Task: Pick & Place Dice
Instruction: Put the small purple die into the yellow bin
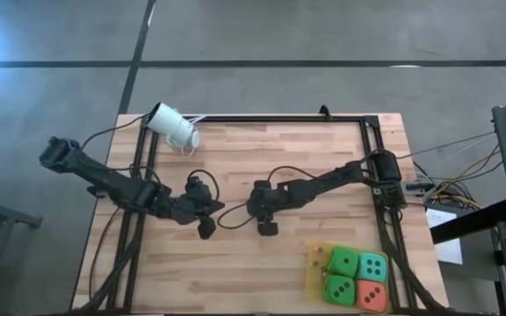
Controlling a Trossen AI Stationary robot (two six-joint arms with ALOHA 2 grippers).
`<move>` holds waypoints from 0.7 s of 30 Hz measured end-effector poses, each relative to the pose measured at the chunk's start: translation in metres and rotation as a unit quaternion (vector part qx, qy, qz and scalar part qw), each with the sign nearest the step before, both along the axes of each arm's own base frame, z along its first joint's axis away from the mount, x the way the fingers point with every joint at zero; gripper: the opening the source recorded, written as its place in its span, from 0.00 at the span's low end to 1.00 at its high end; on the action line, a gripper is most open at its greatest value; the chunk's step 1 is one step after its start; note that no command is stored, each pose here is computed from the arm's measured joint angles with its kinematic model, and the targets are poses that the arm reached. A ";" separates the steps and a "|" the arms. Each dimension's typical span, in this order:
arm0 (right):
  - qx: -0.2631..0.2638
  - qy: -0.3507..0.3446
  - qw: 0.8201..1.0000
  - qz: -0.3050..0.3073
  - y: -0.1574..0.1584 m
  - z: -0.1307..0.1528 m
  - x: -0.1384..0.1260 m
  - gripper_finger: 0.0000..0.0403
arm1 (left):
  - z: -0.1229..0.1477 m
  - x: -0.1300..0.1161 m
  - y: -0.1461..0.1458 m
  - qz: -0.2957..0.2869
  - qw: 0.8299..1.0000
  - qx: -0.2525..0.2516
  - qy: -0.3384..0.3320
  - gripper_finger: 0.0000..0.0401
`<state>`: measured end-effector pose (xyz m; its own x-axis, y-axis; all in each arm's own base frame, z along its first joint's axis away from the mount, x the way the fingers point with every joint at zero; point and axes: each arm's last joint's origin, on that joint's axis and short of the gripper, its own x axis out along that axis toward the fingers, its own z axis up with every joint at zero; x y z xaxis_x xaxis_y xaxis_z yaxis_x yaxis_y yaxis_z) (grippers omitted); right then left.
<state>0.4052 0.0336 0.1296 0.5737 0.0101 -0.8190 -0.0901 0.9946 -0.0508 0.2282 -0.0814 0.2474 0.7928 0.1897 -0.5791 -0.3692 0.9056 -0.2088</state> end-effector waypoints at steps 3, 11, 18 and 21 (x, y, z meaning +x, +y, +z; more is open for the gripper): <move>-0.004 0.003 1.000 -0.004 -0.002 -0.001 -0.001 0.26 | 0.000 0.000 0.000 0.000 1.000 0.000 0.000 0.01; -0.005 0.002 1.000 -0.003 -0.002 0.004 -0.002 0.26 | 0.000 0.000 0.000 0.000 1.000 0.000 0.000 0.01; 0.004 0.033 0.999 -0.030 -0.004 0.015 -0.012 0.26 | 0.000 0.000 0.000 0.000 1.000 0.001 0.002 0.01; 0.006 0.036 0.998 -0.052 -0.004 0.018 -0.014 0.26 | 0.000 0.000 0.000 0.000 1.000 0.001 0.003 0.01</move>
<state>0.3909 0.0294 0.1475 0.5127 -0.0357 -0.8578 0.0105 0.9993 -0.0353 0.2279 -0.0811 0.2470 0.7895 0.1912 -0.5832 -0.3709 0.9057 -0.2052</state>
